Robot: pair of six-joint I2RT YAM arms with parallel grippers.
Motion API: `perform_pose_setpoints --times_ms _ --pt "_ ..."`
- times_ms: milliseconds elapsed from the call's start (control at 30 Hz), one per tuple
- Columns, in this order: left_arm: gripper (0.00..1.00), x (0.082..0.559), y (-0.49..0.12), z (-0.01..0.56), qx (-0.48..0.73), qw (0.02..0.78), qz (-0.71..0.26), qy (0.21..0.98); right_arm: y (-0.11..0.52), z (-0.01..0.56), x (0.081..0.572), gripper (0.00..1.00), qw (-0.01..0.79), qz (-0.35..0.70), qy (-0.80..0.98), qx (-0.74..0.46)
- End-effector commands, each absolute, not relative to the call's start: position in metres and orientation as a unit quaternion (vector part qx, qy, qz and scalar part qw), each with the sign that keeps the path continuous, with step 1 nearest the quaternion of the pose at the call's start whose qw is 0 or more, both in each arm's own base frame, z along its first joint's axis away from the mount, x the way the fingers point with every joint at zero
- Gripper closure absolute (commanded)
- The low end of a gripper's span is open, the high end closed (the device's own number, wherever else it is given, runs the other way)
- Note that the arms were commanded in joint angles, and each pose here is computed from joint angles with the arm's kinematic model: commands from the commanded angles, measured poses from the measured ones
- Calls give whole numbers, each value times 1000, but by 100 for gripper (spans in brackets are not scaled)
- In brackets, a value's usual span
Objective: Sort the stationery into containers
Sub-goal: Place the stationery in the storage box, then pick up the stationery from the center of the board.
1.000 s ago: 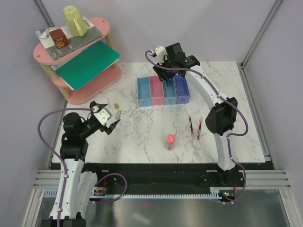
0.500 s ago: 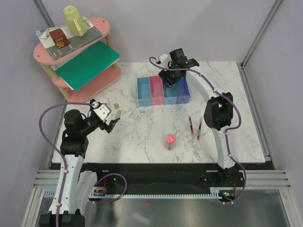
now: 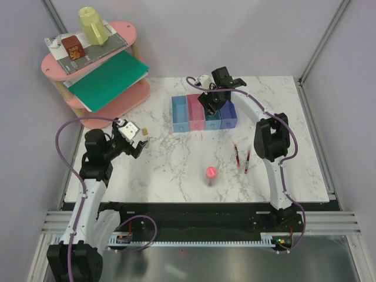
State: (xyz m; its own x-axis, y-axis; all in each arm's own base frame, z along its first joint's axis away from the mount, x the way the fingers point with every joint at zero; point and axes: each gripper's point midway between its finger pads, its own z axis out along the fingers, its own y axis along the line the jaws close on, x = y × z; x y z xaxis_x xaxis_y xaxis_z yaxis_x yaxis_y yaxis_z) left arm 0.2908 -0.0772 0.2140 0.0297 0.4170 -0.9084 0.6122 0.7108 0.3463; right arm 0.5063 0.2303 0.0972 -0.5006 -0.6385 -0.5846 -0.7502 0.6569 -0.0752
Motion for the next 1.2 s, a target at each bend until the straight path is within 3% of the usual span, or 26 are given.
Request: perform_pose_setpoints --times_ms 0,233,500,800,933,1167 --pt "2 305 -73 208 369 627 -62 683 240 126 503 29 328 107 843 -413" --pt "2 307 -69 182 385 603 -52 697 238 152 502 15 352 102 835 -411" --pt "6 342 -49 152 338 546 -39 766 240 221 477 12 395 105 814 -412" --pt "14 364 -52 115 284 489 -81 821 259 267 366 13 375 135 780 -482" --pt "25 364 -82 98 312 460 -96 826 258 238 312 15 320 143 781 -517" --pt "26 367 -88 77 326 429 -55 841 240 221 267 16 275 142 775 -552"
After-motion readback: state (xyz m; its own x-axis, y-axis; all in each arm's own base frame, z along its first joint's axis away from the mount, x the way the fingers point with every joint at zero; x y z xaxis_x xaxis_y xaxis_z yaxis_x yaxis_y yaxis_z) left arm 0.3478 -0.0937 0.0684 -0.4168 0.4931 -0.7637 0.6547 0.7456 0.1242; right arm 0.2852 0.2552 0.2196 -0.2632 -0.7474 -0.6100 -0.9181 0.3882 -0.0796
